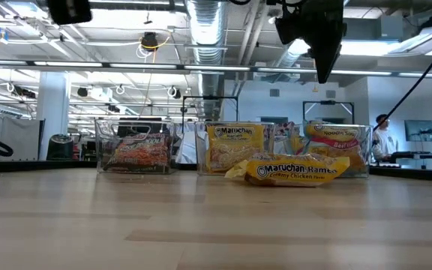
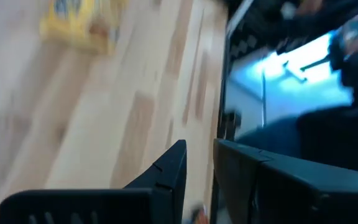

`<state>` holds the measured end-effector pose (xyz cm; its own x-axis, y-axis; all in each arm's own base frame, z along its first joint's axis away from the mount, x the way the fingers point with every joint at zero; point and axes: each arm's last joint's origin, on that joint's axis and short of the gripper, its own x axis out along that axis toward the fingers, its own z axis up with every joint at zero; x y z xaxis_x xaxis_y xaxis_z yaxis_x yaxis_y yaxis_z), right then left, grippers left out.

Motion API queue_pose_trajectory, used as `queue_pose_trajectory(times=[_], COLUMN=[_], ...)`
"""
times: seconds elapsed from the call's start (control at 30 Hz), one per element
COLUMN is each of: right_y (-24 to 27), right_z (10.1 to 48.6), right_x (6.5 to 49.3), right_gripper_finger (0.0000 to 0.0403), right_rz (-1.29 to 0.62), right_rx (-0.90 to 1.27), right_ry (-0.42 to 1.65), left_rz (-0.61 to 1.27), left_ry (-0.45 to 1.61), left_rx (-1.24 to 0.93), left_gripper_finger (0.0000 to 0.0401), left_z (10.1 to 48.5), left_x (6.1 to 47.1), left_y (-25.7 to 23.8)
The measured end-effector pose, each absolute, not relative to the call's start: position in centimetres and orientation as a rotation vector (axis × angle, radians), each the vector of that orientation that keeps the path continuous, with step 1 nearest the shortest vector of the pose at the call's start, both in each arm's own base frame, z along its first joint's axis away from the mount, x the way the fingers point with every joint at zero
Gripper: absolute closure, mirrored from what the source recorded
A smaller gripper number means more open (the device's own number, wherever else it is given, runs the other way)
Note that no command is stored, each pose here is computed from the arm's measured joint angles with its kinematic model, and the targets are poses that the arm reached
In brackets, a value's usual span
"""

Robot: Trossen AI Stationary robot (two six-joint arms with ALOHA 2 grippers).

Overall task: Sort Maruchan noodles
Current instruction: Put the black noodle pack into the left transparent bin

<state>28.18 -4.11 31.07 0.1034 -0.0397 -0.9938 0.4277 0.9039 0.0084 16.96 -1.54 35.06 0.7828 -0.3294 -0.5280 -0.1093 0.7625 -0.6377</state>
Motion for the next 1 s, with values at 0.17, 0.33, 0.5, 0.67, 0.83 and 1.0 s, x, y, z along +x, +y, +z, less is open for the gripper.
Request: queue_pose_trajectory(times=[0.17, 0.33, 0.5, 0.67, 0.83, 1.0], right_y=[-3.9, -3.9, -3.9, -3.9, -3.9, -3.2], right_z=[31.2, 31.2, 31.2, 31.2, 31.2, 31.2], right_x=[28.1, 28.1, 28.1, 28.3, 28.4, 28.5], right_gripper_finger=[0.0310, 0.0310, 0.0310, 0.0310, 0.0310, 0.0310], right_rz=[-0.348, -0.359, -0.359, -0.357, -0.355, -0.334], right_rx=[0.325, 0.338, 0.339, 0.341, 0.340, 0.323], right_ry=[1.421, 1.419, 1.419, 1.405, 1.397, 1.396], left_rz=[-0.117, -0.117, -0.144, -0.152, -0.149, -0.112], left_ry=[0.859, 0.961, 1.033, 1.077, 1.096, 1.151], left_rx=[-0.779, -0.855, -0.928, -0.991, -1.003, -1.030], left_gripper_finger=[0.0335, 0.0335, 0.0335, 0.0330, 0.0306, 0.0266], left_z=[34.0, 33.6, 33.5, 33.5, 33.4, 32.9], left_x=[15.9, 15.3, 14.9, 14.8, 14.7, 15.3], left_y=[-3.0, -4.1, -5.0, -5.4, -5.9, -6.8])
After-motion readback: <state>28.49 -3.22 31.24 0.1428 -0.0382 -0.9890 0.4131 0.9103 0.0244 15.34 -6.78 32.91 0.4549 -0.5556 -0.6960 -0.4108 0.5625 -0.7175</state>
